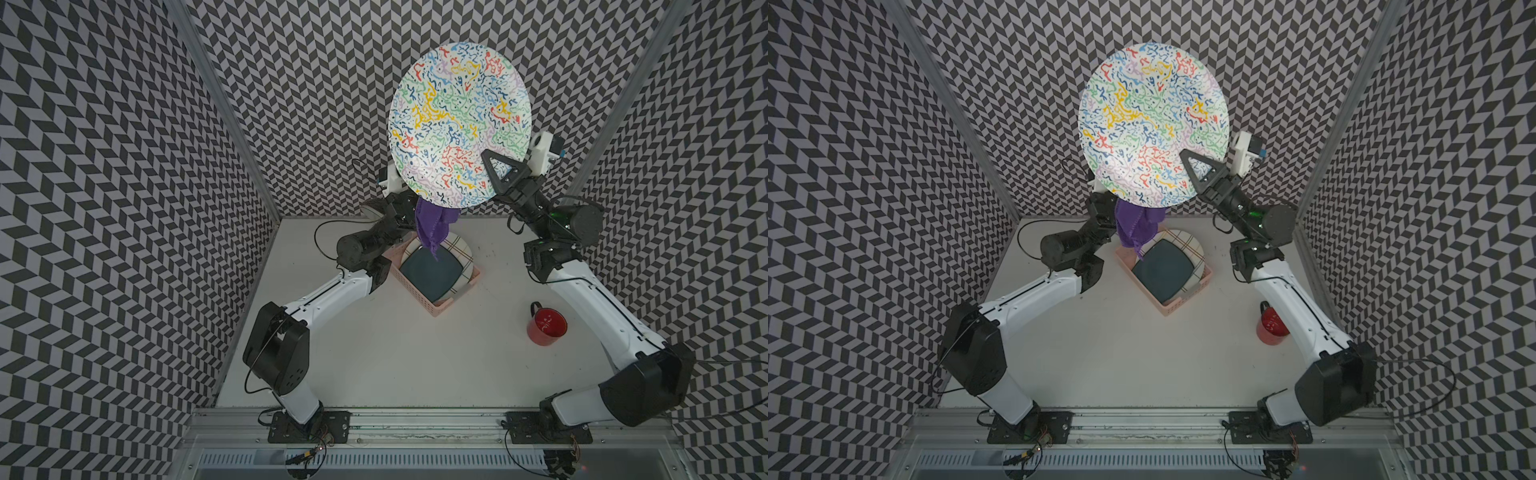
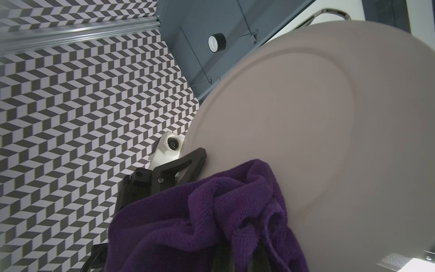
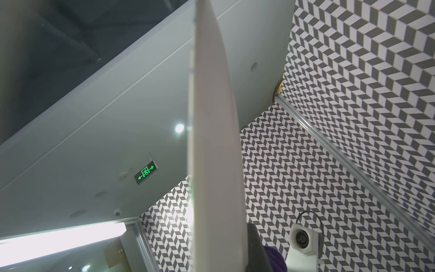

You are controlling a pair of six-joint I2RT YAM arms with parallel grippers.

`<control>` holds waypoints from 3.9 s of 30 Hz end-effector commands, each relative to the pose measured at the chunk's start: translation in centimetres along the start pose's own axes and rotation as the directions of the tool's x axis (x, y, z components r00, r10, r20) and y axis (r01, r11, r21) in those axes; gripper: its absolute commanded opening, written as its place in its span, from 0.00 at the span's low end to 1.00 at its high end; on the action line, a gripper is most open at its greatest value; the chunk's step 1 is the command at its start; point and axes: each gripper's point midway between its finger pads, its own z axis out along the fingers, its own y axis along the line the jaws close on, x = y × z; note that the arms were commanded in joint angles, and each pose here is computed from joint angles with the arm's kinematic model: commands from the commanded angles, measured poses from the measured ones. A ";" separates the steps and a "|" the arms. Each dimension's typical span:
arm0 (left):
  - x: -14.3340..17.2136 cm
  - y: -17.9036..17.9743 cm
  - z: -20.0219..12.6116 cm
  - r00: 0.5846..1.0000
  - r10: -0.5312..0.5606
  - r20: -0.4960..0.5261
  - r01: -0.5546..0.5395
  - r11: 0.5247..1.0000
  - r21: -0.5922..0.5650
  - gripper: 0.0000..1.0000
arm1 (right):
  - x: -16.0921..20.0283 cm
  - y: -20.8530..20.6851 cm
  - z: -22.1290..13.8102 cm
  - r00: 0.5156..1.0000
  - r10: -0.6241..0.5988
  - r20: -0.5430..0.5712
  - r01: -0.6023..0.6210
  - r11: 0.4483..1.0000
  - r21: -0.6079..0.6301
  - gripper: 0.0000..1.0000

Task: Wipe the wet plate dry
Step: Wipe the plate with towel.

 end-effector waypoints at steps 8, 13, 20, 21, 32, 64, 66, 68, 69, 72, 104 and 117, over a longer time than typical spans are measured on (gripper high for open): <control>-2.2 -8.9 -3.6 0.928 0.371 -0.022 -0.372 0.926 -0.059 0.00 | 0.7 -6.7 -6.4 0.997 -0.054 0.046 0.035 0.943 0.332 0.00; -3.8 -2.8 -5.3 0.834 0.530 -0.155 -0.542 0.729 -0.419 0.00 | 2.6 -7.8 -8.6 0.999 -0.020 0.041 0.003 0.925 0.379 0.00; -3.3 8.3 -9.3 0.608 0.553 -0.570 -0.734 0.119 -0.668 0.00 | 3.9 -7.3 -7.5 0.999 -0.037 0.004 0.033 0.927 0.374 0.00; -3.0 9.5 -9.7 0.590 0.531 -0.608 -0.747 0.073 -0.661 0.00 | 4.0 -7.1 -7.3 0.999 -0.039 0.002 0.035 0.929 0.368 0.00; 2.9 16.9 -9.4 0.427 0.361 -0.829 -0.862 -0.116 -0.494 0.00 | 5.7 -4.7 -3.1 0.999 -0.023 -0.025 0.029 0.956 0.292 0.00; -5.6 15.9 -11.7 0.583 0.367 -0.725 -0.793 0.062 -0.606 0.00 | 17.5 -3.6 -3.4 0.873 -0.120 -0.473 0.215 0.965 0.153 0.00; -2.0 17.2 -10.0 0.524 0.340 -0.781 -0.843 0.081 -0.531 0.00 | 16.9 -3.5 -2.7 0.886 -0.121 -0.447 0.208 0.966 0.151 0.00; -0.1 18.3 -9.8 0.505 0.313 -0.805 -0.858 0.080 -0.507 0.00 | 15.5 -3.3 -1.7 0.903 -0.144 -0.404 0.222 0.963 0.153 0.00; -0.2 18.4 -10.1 0.516 0.308 -0.800 -0.851 0.072 -0.521 0.00 | 14.8 -3.1 -1.3 0.911 -0.154 -0.382 0.227 0.962 0.154 0.00; -3.9 16.8 -11.8 0.594 0.346 -0.726 -0.781 0.030 -0.624 0.00 | 13.2 -3.1 -1.0 0.933 -0.141 -0.331 0.201 0.967 0.154 0.00; -9.3 -4.5 -9.0 0.970 0.176 0.167 -0.170 0.984 -0.048 0.00 | 7.3 -2.9 -3.6 0.980 0.026 -0.197 -0.011 0.997 0.073 0.00; -2.7 -3.4 -2.4 0.998 0.064 -0.004 -0.063 0.991 0.119 0.00 | 7.7 -4.7 1.1 0.968 0.120 -0.219 -0.110 0.992 0.056 0.00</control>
